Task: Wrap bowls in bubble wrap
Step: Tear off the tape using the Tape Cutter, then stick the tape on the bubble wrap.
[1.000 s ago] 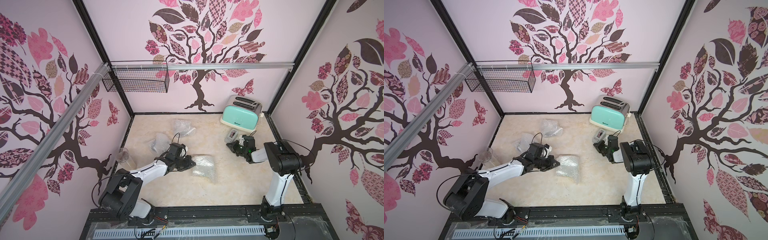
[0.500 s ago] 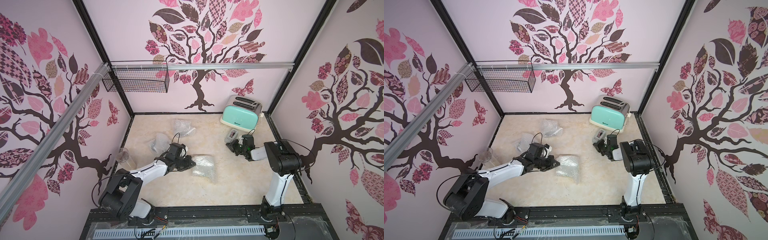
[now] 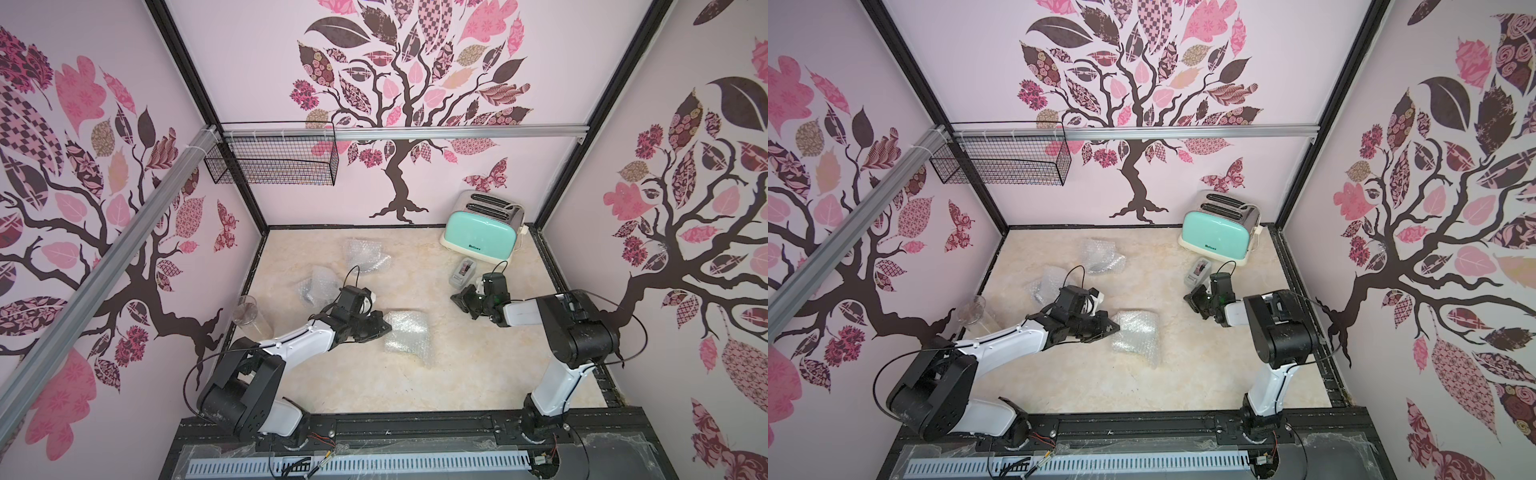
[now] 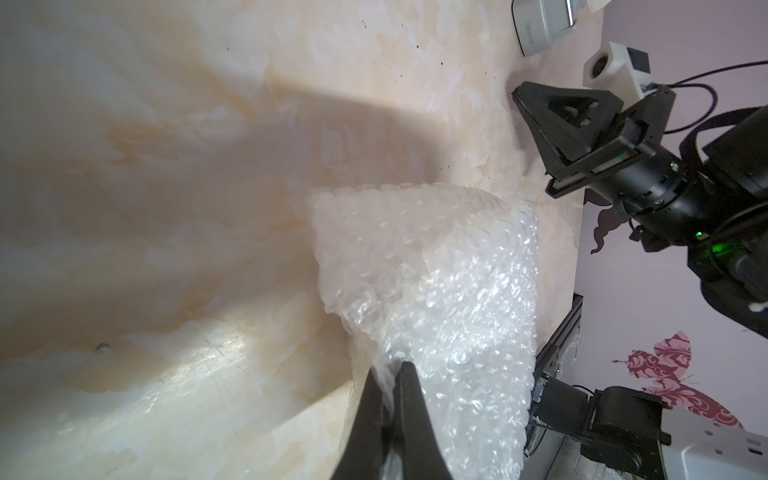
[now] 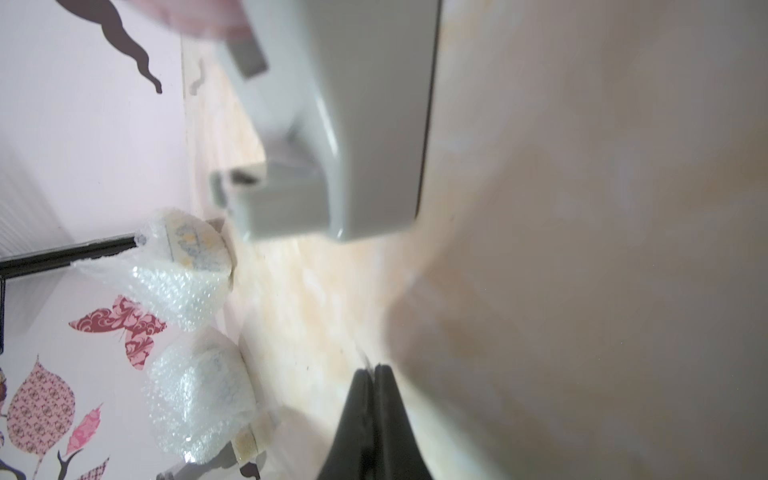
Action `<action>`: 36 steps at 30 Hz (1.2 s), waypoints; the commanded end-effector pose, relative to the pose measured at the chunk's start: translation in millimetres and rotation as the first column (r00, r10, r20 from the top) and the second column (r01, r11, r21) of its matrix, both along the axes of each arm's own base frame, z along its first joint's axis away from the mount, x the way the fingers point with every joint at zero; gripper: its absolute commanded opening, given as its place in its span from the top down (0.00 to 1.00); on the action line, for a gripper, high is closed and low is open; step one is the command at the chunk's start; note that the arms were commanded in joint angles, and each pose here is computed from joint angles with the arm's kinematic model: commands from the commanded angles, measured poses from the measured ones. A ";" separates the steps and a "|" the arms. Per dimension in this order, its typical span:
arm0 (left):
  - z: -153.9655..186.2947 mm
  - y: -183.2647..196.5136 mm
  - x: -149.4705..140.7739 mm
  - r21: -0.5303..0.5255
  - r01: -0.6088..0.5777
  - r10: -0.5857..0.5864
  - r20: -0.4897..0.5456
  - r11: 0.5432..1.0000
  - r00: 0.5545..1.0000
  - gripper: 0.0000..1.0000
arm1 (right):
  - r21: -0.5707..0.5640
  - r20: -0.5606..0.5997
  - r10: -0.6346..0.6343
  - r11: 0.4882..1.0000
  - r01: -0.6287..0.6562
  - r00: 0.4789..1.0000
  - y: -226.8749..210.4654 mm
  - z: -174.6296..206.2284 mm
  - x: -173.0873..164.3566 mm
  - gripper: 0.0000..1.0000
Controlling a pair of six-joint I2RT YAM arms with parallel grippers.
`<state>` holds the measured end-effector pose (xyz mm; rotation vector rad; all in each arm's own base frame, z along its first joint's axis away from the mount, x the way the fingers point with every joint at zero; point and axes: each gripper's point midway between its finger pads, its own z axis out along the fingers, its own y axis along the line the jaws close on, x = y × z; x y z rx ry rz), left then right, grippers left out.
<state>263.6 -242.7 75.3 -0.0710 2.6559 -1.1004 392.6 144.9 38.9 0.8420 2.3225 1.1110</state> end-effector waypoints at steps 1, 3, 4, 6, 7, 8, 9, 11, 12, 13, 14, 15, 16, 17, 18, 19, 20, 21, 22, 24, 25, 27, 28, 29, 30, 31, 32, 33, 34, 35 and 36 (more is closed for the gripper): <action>9.6 -1.5 3.3 -0.011 0.009 -0.008 0.036 1.000 0.999 1.00 | -0.015 0.095 0.062 0.998 -0.061 0.994 9.4 38.7 -8.6 1.00; 9.0 -1.6 3.4 -0.010 0.007 -0.007 0.033 1.000 0.999 1.00 | -0.013 0.162 0.073 0.997 -0.072 0.984 14.2 62.2 -16.5 1.00; 9.7 -1.8 3.9 -0.013 0.007 -0.006 0.033 1.000 0.999 1.00 | -0.010 0.194 0.087 0.996 -0.087 0.977 18.2 74.9 -22.4 1.00; 8.7 -1.9 3.0 -0.011 0.008 -0.008 0.030 1.000 1.000 1.00 | -0.001 0.251 0.120 0.992 -0.123 0.960 28.1 97.1 -35.5 1.00; 9.1 -2.0 3.5 -0.011 0.007 -0.007 0.032 1.000 0.999 1.00 | 0.001 0.269 0.137 0.990 -0.142 0.953 33.7 106.5 -43.9 1.00; 8.8 -2.1 3.4 -0.011 0.007 -0.007 0.032 1.000 0.999 1.00 | 0.002 0.285 0.153 0.987 -0.160 0.946 39.6 114.2 -51.1 1.00; 9.1 -2.4 3.8 -0.011 0.007 -0.007 0.033 1.000 0.999 1.00 | 0.000 0.300 0.170 0.984 -0.179 0.939 46.0 120.1 -60.2 1.00; 8.1 -2.5 3.1 -0.008 0.008 -0.008 0.031 1.000 0.999 1.00 | 0.001 0.334 0.199 0.977 -0.212 0.921 61.5 131.1 -78.3 1.00; 8.1 -2.3 3.1 -0.006 0.008 -0.007 0.034 1.000 0.999 1.00 | -0.001 0.353 0.224 0.971 -0.239 0.908 71.9 136.1 -87.9 1.00; 7.9 -1.8 3.4 -0.003 0.005 -0.005 0.036 1.000 0.999 1.00 | 0.000 0.364 0.246 0.964 -0.264 0.898 81.9 139.5 -97.7 1.00; 7.7 -1.6 3.4 -0.001 0.005 -0.005 0.038 1.000 0.999 1.00 | 0.004 0.370 0.257 0.960 -0.279 0.893 89.2 141.0 -105.0 1.00; 6.5 -1.0 2.9 0.002 0.004 -0.004 0.036 1.000 0.999 1.00 | 0.014 0.377 0.266 0.956 -0.292 0.887 96.7 142.2 -112.5 1.00; 6.6 -0.9 3.0 0.002 0.003 -0.003 0.036 1.000 0.999 1.00 | 0.023 0.385 0.277 0.951 -0.310 0.880 105.1 142.5 -120.8 1.00; 5.7 -0.7 2.6 0.004 0.004 -0.004 0.035 1.000 0.999 1.00 | 0.025 0.394 0.286 0.946 -0.322 0.873 112.3 143.4 -127.4 1.00; 5.9 -1.0 2.2 0.002 0.005 -0.005 0.035 1.000 0.999 1.00 | 0.023 0.399 0.296 0.943 -0.332 0.868 119.2 142.6 -133.9 1.00; 5.6 -0.9 2.2 0.003 0.005 -0.005 0.035 1.000 0.999 1.00 | 0.019 0.406 0.305 0.940 -0.342 0.862 126.1 142.2 -140.2 1.00; 5.9 -1.0 2.0 0.002 0.005 -0.005 0.035 1.000 0.999 1.00 | 0.019 0.412 0.310 0.937 -0.348 0.857 131.3 141.4 -144.8 1.00; 6.2 -1.0 2.1 0.002 0.005 -0.005 0.036 1.000 0.999 1.00 | 0.023 0.418 0.313 0.935 -0.355 0.853 137.4 140.2 -150.1 1.00; 6.5 -0.9 2.0 0.002 0.004 -0.005 0.036 1.000 0.999 1.00 | 0.030 0.421 0.316 0.932 -0.360 0.851 143.2 138.5 -154.2 1.00; 6.8 -0.8 2.1 0.000 0.004 -0.004 0.038 1.000 0.999 1.00 | 0.044 0.403 0.325 0.927 -0.372 0.856 153.0 131.4 -159.6 1.00; 6.5 -0.8 2.0 0.000 0.004 -0.004 0.038 1.000 0.999 1.00 | 0.054 0.393 0.328 0.924 -0.378 0.859 157.6 127.9 -161.5 1.00; 6.4 -1.0 1.7 0.000 0.005 -0.005 0.038 1.000 0.999 1.00 | 0.068 0.389 0.335 0.919 -0.389 0.858 166.0 122.8 -164.4 1.00; 6.1 -0.6 1.9 0.000 0.003 -0.003 0.037 1.000 0.999 1.00 | 0.072 0.380 0.340 0.916 -0.394 0.860 169.6 120.0 -165.3 1.00; 6.0 -0.8 1.8 0.000 0.004 -0.004 0.037 1.000 0.999 1.00 | 0.074 0.380 0.343 0.914 -0.398 0.859 172.2 118.6 -165.5 1.00; 6.5 -1.1 2.4 -0.001 0.004 -0.004 0.037 1.000 0.999 1.00 | 0.074 0.376 0.342 0.916 -0.395 0.861 174.0 116.0 -165.7 1.00; 5.3 -1.0 1.8 0.001 0.006 -0.006 0.035 1.000 0.999 1.00 | 0.074 0.368 0.340 0.917 -0.391 0.865 175.1 113.1 -166.0 1.00; 4.9 -1.2 1.5 0.001 0.007 -0.008 0.034 1.000 0.999 1.00 | 0.075 0.368 0.341 0.917 -0.393 0.865 176.7 112.0 -166.5 1.00; 4.5 -1.1 1.5 0.002 0.007 -0.007 0.034 1.000 0.999 1.00 | 0.075 0.364 0.344 0.915 -0.396 0.865 179.3 110.3 -167.7 1.00; 4.2 -0.9 1.7 0.003 0.007 -0.007 0.034 1.000 0.999 1.00 | 0.077 0.356 0.349 0.914 -0.399 0.867 181.6 107.2 -169.8 1.00; 3.5 -1.1 1.1 0.004 0.008 -0.008 0.032 1.000 0.999 1.00 | 0.079 0.351 0.353 0.912 -0.403 0.867 183.4 105.1 -171.0 1.00; 3.9 -1.4 1.5 0.001 0.008 -0.008 0.033 1.000 0.999 1.00 | 0.079 0.345 0.354 0.912 -0.402 0.869 184.4 101.8 -172.3 1.00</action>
